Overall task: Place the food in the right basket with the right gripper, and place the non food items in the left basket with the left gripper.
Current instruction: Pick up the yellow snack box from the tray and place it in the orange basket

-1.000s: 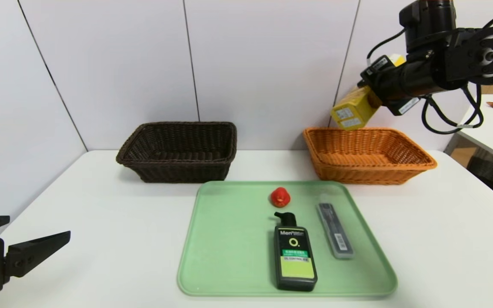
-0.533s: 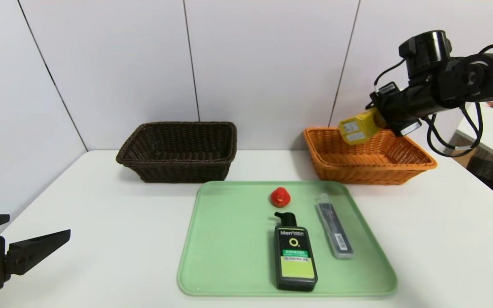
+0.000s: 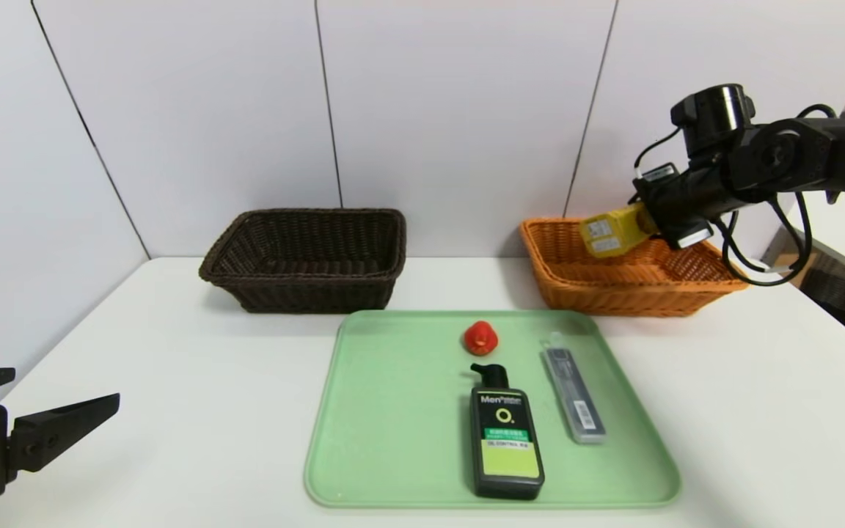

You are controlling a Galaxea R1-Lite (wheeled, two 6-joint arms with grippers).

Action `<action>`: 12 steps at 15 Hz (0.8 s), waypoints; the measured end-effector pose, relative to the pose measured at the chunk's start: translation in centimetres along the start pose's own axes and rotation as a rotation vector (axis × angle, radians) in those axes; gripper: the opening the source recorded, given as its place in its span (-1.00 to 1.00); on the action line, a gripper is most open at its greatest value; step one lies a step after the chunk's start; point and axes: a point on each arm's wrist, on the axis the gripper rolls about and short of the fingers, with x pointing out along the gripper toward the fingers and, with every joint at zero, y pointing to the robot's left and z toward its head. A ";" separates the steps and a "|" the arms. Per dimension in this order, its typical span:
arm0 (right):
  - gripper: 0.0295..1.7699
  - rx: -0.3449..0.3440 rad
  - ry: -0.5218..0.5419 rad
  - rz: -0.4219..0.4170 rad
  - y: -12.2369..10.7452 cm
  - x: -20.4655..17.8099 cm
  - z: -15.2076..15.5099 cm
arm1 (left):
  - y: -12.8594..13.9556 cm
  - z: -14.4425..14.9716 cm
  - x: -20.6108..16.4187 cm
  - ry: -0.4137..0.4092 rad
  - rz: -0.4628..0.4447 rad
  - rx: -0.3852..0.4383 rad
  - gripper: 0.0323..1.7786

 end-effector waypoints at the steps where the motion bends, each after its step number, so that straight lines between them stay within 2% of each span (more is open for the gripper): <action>1: -0.07 0.005 0.000 -0.002 0.0 0.2 0.0 | 0.0 0.0 0.0 0.000 0.000 0.000 0.90; 7: -0.07 0.063 0.042 -0.029 -0.4 1.1 -0.4 | 0.0 0.0 0.0 0.001 0.000 0.000 0.90; 12: -0.07 0.070 0.056 -0.045 -0.8 1.8 -0.5 | 0.0 0.0 0.0 0.001 0.002 0.001 0.90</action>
